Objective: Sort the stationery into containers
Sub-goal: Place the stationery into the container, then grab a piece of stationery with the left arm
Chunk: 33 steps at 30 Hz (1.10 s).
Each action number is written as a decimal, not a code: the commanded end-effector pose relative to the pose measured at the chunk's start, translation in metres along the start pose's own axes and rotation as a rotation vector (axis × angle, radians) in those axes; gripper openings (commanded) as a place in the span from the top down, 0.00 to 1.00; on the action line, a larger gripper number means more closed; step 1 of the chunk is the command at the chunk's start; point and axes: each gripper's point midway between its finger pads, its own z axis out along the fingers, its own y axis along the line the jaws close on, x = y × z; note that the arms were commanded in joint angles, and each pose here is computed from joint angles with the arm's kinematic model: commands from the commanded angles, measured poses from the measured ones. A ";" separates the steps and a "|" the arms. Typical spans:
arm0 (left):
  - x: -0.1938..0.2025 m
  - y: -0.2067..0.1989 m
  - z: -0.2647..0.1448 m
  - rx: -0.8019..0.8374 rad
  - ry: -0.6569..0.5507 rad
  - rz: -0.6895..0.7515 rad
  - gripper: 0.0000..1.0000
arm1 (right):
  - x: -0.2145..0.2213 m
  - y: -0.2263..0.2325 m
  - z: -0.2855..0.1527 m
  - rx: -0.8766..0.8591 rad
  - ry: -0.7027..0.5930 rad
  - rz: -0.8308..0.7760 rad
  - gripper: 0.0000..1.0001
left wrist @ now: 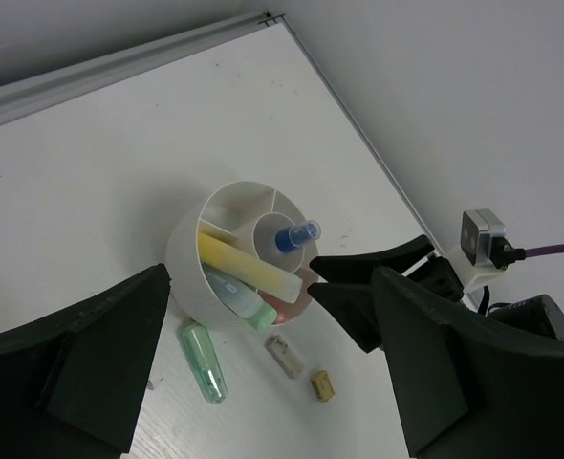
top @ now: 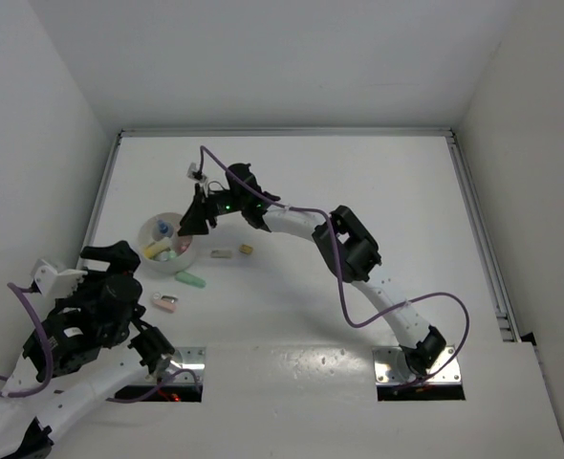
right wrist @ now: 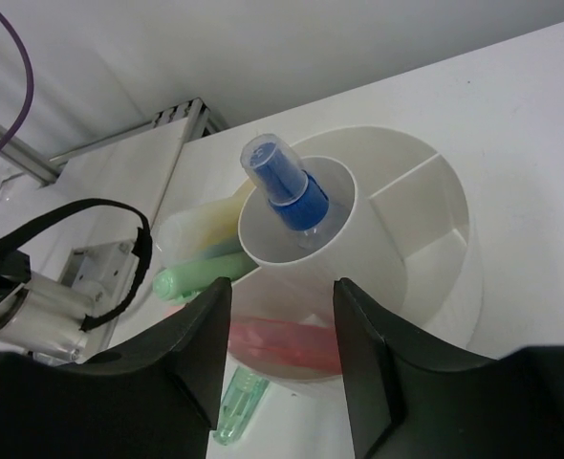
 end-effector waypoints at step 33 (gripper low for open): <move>0.241 0.014 -0.010 -0.313 0.610 -0.065 0.44 | -0.014 -0.014 -0.254 0.792 0.361 -0.095 0.94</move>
